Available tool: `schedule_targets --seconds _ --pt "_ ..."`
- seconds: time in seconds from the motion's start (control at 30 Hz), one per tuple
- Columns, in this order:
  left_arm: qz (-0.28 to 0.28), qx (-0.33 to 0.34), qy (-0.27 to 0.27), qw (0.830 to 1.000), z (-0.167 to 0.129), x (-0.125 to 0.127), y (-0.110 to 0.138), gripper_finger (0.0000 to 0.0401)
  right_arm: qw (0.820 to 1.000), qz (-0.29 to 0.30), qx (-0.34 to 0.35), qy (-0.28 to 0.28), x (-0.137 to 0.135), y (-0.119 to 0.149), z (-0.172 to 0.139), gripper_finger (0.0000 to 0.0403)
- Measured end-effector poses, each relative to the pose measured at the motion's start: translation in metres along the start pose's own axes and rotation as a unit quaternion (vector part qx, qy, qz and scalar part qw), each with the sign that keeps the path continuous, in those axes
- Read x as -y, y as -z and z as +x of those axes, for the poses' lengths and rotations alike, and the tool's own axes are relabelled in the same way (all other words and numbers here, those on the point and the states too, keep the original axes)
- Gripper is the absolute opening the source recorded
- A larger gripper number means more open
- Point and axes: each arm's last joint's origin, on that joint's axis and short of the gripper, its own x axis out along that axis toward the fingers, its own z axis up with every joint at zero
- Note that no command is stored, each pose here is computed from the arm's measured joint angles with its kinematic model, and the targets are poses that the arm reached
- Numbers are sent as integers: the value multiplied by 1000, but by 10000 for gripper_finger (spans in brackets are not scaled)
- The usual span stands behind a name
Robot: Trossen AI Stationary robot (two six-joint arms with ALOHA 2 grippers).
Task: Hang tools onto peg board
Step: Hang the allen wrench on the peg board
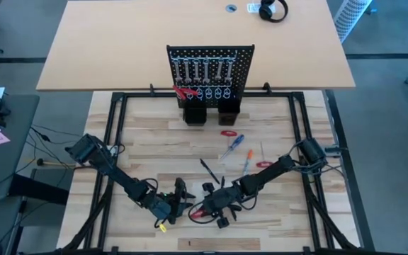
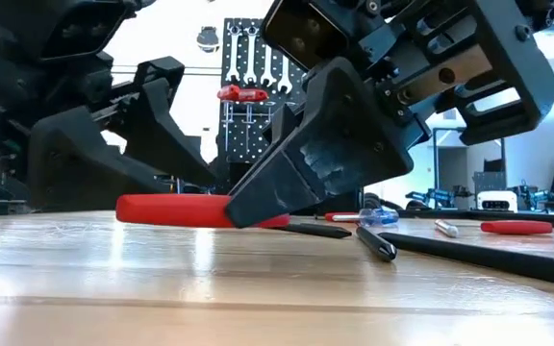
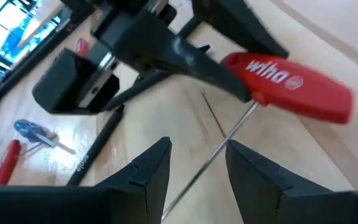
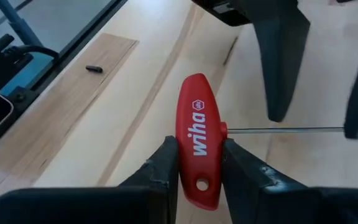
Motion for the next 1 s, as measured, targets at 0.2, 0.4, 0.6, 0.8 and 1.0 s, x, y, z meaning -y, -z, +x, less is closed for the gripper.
schedule_targets --seconds 0.2,0.4,0.6,0.8,1.0 --pt "-13 -18 23 999 4 -4 6 125 1000 -4 11 -2 -2 -2 0 95" --pt "-21 -21 30 999 5 -3 7 91 1000 -5 20 -15 -2 -4 0 95" --pt "-56 -22 31 998 4 -3 7 39 1000 -3 22 -17 -2 -5 0 95" --pt "-83 -22 52 995 5 -3 8 5 1000 -2 21 -12 -1 -6 -1 151" --pt "-117 -26 35 992 8 -8 9 0 997 20 -43 54 13 -8 -19 224"
